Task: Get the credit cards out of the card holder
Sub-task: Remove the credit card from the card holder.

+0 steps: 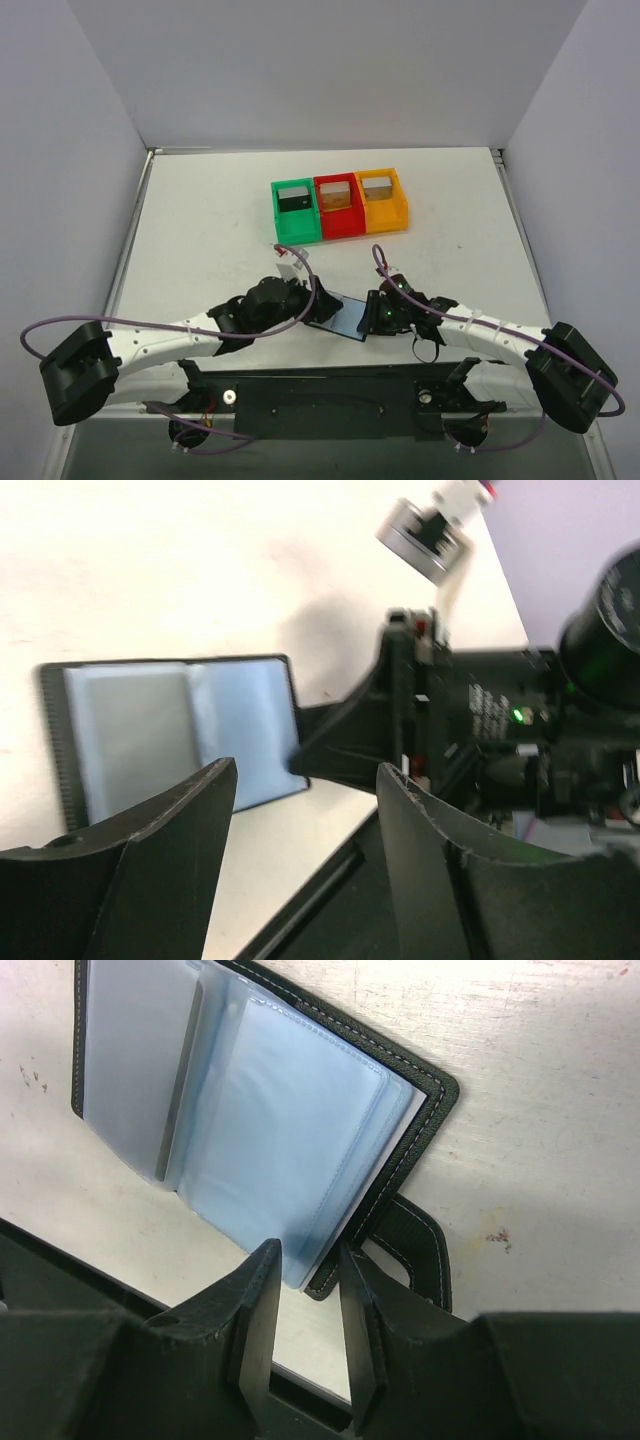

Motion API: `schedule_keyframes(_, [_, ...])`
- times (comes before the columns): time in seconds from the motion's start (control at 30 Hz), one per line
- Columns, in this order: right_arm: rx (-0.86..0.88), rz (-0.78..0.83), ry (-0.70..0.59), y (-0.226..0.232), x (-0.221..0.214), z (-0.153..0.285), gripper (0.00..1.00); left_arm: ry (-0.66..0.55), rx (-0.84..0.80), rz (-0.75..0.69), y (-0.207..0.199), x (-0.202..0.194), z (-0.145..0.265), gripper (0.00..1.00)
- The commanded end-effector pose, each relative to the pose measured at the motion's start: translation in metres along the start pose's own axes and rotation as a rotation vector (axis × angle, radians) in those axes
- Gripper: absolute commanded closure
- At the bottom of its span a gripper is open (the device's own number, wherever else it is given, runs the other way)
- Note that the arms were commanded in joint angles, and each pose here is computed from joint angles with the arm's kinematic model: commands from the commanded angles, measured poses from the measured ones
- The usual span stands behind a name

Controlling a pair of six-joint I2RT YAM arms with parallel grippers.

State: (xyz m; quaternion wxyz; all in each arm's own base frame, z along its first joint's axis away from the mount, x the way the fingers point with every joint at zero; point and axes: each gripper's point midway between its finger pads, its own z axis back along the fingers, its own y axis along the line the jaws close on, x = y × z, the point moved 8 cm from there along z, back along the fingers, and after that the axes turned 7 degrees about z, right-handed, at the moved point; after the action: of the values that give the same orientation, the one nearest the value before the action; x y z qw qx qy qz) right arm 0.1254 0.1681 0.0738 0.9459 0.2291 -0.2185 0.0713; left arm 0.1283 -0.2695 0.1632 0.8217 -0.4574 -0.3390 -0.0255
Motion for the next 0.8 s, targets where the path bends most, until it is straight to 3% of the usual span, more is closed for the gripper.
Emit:
schedule_keyframes(0.0, [-0.061,0.006,0.057,-0.015,-0.015,-0.001,0.72,-0.068,0.195,0.038,0.034,0.01,0.006,0.28])
schedule_keyframes(0.03, [-0.062,0.005,0.059,-0.016,-0.015,-0.002,0.71,-0.062,0.202,0.045,0.036,0.009,0.006,0.26])
schedule_keyframes(0.07, [-0.062,0.006,0.06,-0.016,-0.015,-0.002,0.71,-0.058,0.211,0.053,0.038,0.008,0.006,0.1])
schedule_keyframes(0.1, [-0.064,0.005,0.061,-0.016,-0.016,-0.002,0.71,-0.061,0.217,0.077,0.038,0.008,0.005,0.09])
schedule_keyframes(0.37, [-0.058,0.004,0.06,-0.015,-0.014,-0.003,0.69,-0.036,0.206,0.246,0.056,-0.01,-0.002,0.08])
schedule_keyframes(0.77, [-0.052,0.004,0.061,-0.014,-0.013,-0.002,0.69,-0.02,0.16,0.205,0.045,-0.003,-0.018,0.11])
